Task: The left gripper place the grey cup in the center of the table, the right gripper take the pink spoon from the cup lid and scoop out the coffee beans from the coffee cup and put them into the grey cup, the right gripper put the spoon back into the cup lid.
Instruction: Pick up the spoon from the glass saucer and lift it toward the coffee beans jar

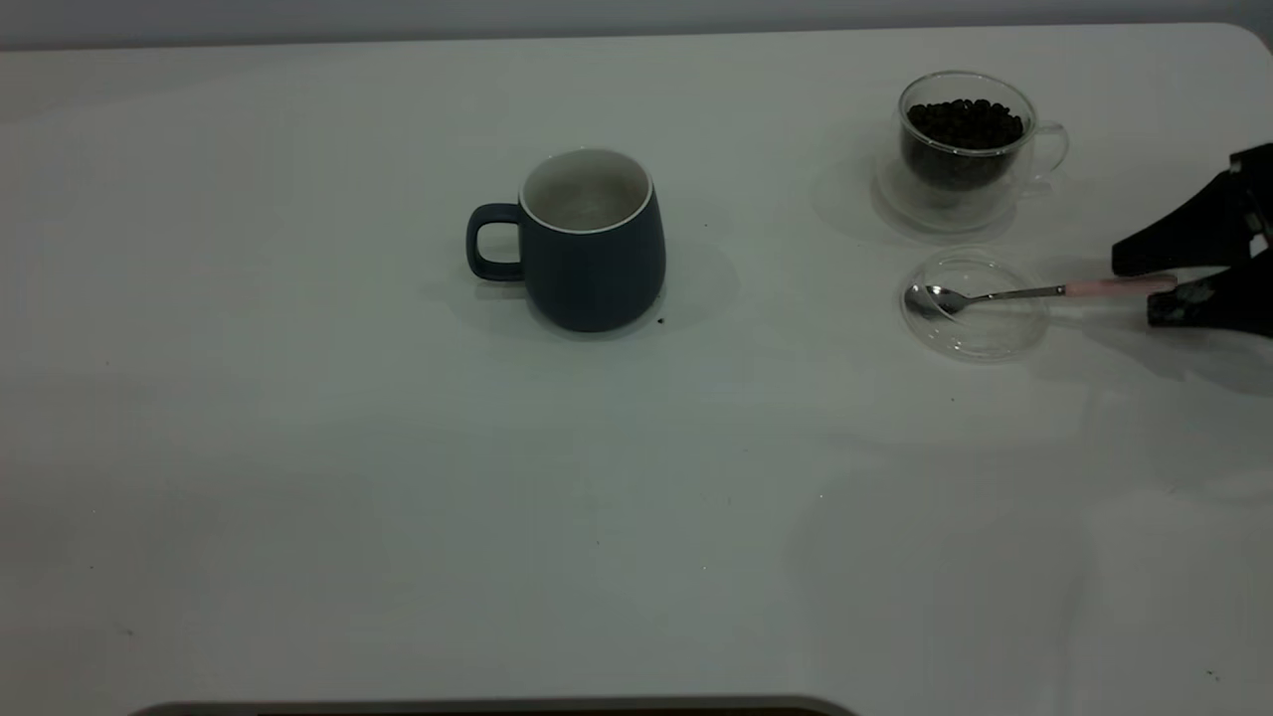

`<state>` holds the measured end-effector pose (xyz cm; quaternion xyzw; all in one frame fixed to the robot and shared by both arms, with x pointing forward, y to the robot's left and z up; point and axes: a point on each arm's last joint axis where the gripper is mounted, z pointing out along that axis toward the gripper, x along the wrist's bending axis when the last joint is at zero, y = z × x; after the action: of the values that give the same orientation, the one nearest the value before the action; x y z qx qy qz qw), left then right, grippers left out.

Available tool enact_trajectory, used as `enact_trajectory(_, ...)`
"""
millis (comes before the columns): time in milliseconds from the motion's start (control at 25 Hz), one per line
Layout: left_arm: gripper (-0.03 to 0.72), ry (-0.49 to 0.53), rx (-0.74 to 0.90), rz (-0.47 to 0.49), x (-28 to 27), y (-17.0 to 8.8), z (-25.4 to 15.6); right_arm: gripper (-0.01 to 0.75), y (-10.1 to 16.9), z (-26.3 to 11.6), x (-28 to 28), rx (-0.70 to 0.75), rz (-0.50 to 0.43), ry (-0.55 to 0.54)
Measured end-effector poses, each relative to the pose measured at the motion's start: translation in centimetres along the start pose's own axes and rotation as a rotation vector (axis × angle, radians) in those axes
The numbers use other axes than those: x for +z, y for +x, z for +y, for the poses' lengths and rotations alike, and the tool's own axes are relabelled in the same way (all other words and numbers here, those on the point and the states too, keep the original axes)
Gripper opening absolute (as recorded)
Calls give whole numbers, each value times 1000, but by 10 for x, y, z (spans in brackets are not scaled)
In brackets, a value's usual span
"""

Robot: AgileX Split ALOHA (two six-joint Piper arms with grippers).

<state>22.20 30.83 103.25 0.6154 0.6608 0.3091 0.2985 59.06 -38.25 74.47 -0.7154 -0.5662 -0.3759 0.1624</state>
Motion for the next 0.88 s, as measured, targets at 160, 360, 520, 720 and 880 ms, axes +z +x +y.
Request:
enact_trajectory(160, 567, 0, 0, 0, 0, 0, 0, 588, -1, -1, 5, 7, 20, 3)
enact_trajectory(360, 567, 0, 0, 0, 0, 0, 0, 588, 7, -2, 19, -27, 44, 22)
enact_trajectory(520, 567, 0, 0, 0, 0, 0, 0, 588, 9, -2, 23, -32, 55, 16)
enact_trajectory(720, 567, 0, 0, 0, 0, 0, 0, 568, 9, -2, 23, -32, 56, 14)
enact_trajectory(880, 567, 0, 0, 0, 0, 0, 0, 476, 9, -3, 23, -42, 54, 25)
